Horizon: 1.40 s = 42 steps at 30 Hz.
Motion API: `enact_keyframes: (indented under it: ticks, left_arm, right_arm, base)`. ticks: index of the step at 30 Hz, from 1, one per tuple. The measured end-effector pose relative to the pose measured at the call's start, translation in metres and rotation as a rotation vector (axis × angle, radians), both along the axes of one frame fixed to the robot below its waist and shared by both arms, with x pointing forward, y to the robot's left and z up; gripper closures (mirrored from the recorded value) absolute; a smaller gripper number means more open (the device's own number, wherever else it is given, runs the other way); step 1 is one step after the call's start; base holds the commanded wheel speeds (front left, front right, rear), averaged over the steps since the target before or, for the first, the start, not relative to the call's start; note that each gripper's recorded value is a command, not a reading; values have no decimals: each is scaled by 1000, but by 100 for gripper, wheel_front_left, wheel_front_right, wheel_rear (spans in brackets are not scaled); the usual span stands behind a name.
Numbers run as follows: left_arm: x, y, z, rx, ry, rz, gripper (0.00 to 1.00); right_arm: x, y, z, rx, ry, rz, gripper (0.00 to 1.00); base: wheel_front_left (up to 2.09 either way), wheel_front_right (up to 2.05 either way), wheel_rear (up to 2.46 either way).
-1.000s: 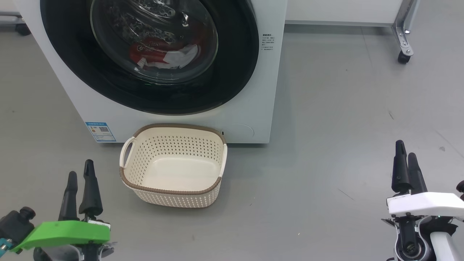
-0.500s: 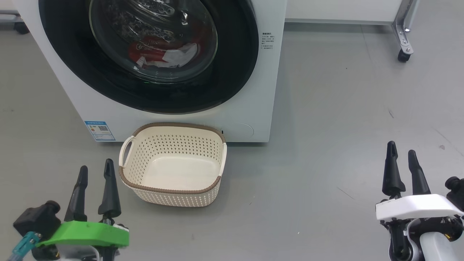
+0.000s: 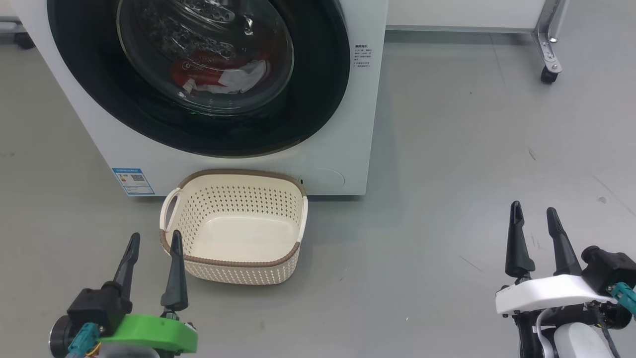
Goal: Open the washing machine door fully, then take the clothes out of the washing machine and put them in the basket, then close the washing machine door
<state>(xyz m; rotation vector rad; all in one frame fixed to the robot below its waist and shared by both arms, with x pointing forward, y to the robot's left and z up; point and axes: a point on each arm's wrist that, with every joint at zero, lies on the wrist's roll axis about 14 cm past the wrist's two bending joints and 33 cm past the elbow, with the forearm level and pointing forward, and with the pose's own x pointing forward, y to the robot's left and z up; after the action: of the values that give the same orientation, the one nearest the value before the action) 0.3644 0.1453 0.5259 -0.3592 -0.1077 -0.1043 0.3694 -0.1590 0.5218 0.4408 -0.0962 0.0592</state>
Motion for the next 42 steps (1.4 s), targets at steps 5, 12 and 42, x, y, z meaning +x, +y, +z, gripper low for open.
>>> enact_keyframes:
  ticks: [5, 12, 42]
  left_arm:
    - [-2, -1, -6, 65, 11, 13, 0]
    - [-7, -4, -18, 138, 32, 25, 0]
    - [-9, -7, -33, 141, 85, 33, 0]
  right_arm:
    - [-2, 5, -4, -135, 0, 23, 0]
    - [-5, 11, -15, -259, 14, 34, 0]
    - [-10, 11, -38, -254, 90, 21, 0]
  base:
    - [0, 0, 0]
    - [0, 0, 0]
    - [0, 0, 0]
